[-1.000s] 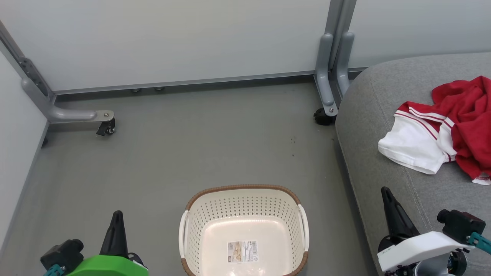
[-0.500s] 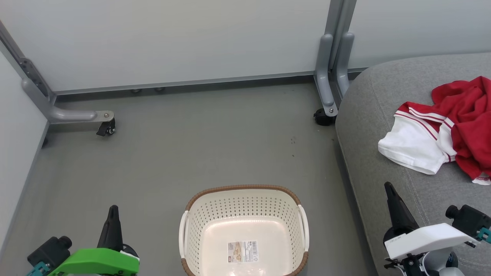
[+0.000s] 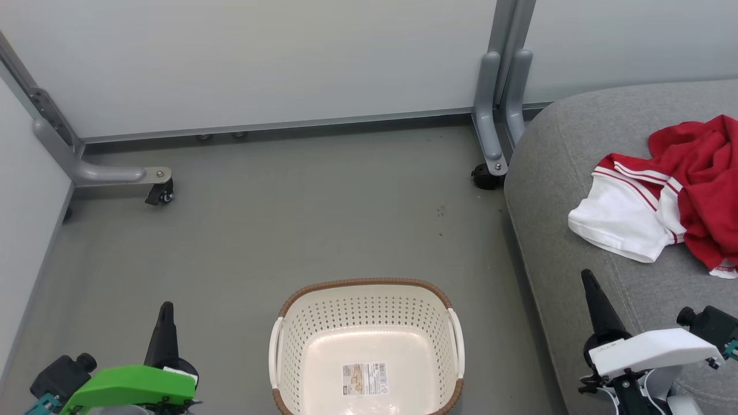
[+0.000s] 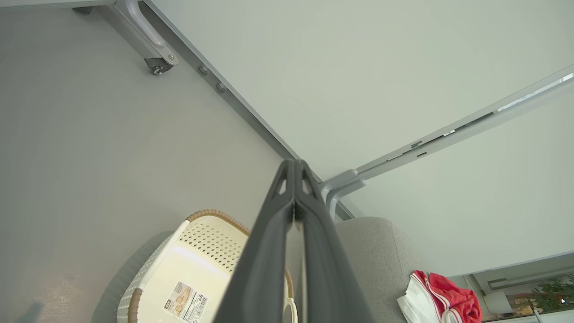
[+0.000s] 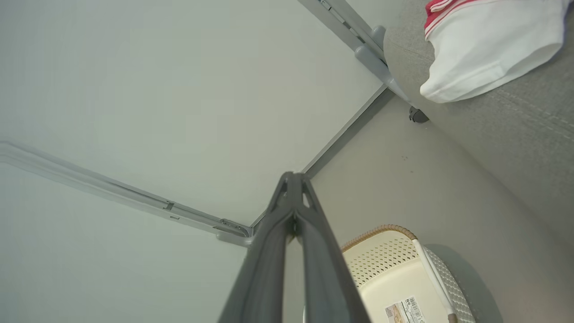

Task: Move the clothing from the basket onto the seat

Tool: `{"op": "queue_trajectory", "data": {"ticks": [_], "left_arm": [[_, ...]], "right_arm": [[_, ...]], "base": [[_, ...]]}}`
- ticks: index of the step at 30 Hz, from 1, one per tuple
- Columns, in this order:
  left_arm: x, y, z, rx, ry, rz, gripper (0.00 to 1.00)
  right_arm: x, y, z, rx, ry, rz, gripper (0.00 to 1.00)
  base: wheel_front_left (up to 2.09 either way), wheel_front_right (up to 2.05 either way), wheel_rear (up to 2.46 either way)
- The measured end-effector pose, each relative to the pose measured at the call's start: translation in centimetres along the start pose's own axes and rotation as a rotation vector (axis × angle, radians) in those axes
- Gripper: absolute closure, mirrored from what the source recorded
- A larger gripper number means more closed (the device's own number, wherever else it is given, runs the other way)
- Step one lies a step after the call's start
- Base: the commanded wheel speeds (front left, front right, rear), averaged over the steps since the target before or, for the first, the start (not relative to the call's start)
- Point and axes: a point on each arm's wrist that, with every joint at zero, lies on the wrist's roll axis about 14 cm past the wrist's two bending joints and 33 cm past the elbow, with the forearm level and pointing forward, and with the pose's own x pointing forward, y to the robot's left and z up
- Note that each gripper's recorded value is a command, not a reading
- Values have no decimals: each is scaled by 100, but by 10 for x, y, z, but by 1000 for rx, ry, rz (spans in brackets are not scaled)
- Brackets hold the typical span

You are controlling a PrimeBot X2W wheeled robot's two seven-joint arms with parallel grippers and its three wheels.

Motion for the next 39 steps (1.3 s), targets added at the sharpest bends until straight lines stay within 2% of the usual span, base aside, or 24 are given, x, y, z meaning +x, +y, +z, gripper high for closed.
{"op": "queue_trajectory", "data": {"ticks": [39], "left_arm": [[11, -18, 17, -390, -10, -69, 100]], "right_arm": [[13, -6, 14, 391, -33, -12, 100]], "base": [[0, 0, 0]]}}
